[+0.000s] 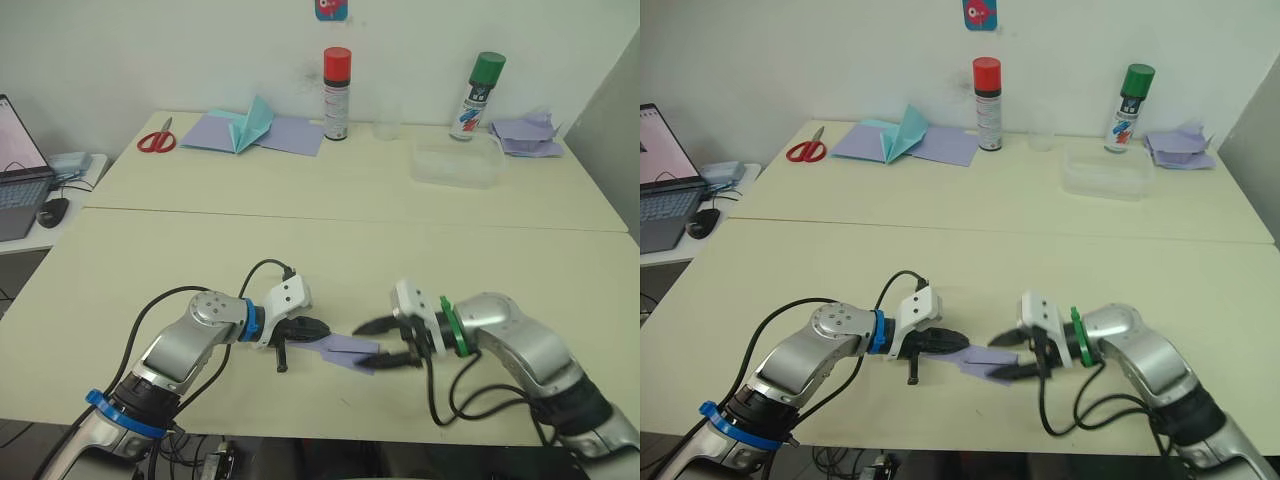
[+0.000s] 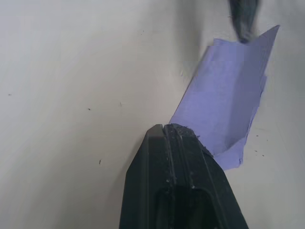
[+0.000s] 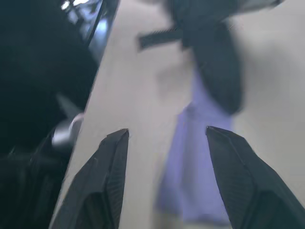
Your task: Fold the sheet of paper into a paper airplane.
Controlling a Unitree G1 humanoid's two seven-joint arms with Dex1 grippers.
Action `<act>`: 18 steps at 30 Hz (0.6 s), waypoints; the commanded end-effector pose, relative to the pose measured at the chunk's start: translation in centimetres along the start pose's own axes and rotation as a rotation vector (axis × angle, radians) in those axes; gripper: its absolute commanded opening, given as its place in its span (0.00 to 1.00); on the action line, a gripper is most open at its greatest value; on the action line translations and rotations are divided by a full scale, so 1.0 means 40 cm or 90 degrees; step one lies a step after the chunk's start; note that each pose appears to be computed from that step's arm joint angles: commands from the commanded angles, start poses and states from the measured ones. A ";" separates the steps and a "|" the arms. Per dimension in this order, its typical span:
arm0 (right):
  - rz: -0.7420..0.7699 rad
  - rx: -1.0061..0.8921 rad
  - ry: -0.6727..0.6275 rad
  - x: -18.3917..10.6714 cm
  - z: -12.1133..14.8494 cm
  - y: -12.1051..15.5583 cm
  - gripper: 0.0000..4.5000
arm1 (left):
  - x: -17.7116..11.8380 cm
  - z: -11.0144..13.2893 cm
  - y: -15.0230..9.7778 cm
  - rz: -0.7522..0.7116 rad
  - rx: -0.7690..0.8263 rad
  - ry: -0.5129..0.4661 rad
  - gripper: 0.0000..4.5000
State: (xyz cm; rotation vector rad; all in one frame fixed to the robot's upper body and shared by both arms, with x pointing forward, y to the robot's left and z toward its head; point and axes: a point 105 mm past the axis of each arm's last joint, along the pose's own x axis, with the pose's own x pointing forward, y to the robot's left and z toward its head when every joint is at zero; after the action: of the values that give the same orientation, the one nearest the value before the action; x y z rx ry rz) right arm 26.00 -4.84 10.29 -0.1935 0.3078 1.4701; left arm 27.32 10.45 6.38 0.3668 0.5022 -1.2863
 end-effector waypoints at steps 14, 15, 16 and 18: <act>-0.074 0.020 0.090 0.042 -0.133 -0.011 0.01 | 0.017 -0.087 -0.024 -0.016 -0.041 0.084 0.00; -0.086 0.023 0.102 0.030 -0.143 -0.016 0.01 | 0.017 -0.087 -0.024 -0.016 -0.041 0.084 0.00; -0.094 0.020 0.120 0.015 -0.156 -0.019 0.01 | 0.018 -0.087 -0.024 -0.016 -0.041 0.084 0.00; -0.118 0.035 0.154 -0.024 -0.184 -0.022 0.01 | 0.022 -0.085 -0.023 -0.017 -0.040 0.083 0.00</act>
State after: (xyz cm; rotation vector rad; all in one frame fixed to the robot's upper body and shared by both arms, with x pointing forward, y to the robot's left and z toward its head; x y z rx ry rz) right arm 26.21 -5.56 5.57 -0.3095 0.3928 1.3318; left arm 27.14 10.05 6.19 0.3858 0.5056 -1.3011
